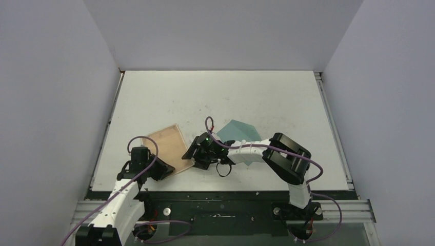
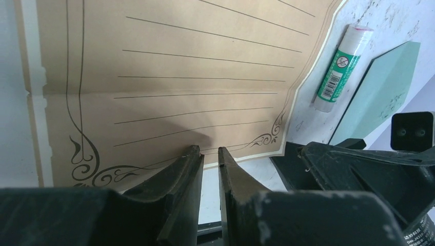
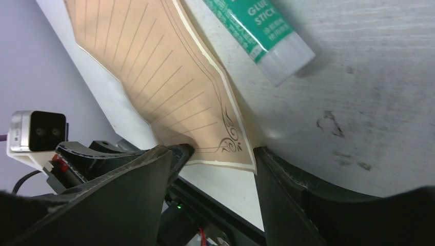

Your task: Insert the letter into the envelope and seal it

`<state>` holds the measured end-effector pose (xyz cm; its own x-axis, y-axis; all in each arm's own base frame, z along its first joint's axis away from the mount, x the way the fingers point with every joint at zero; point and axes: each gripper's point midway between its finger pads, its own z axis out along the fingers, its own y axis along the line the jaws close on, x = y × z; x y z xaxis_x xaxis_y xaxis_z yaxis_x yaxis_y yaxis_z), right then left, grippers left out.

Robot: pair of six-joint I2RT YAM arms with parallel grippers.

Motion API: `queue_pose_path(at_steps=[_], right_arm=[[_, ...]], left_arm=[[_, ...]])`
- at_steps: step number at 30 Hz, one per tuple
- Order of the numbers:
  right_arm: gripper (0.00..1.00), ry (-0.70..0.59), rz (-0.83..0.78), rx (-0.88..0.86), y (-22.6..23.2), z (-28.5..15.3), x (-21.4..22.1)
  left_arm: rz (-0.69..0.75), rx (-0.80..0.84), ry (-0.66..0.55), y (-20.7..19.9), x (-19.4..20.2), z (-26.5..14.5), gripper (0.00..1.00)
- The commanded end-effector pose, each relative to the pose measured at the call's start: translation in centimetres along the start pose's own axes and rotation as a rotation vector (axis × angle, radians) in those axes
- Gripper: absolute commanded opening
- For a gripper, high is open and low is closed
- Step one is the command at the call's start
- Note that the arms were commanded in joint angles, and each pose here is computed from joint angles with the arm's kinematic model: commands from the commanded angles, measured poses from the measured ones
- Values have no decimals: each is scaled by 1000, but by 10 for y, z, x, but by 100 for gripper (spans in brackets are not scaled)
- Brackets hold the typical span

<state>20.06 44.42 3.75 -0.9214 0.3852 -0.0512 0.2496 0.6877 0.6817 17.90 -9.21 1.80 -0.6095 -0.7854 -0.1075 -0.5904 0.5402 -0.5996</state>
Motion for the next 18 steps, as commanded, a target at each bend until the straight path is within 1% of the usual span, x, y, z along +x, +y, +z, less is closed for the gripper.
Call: queue_pose_path(at_steps=[1,8,10,14,18], right_arm=[[61,13,10,5,-11,18,8],[60,52,8,-36,-17,28,16],[57,51,4,-52,-18,31,16],[39,35,12,-55,-23,39,13],[7,-14,-26,-86,-13,39,2]], left_arm=[[-8,14,-21,-10,-7,-5,16],[-11,0,-24,-8,-8,-4,13],[-12,-2,-22,-8,-8,-4,13],[-10,-4,-29,-9,-9,-6,12],[-9,3,-44,-15,-13,-12,14]])
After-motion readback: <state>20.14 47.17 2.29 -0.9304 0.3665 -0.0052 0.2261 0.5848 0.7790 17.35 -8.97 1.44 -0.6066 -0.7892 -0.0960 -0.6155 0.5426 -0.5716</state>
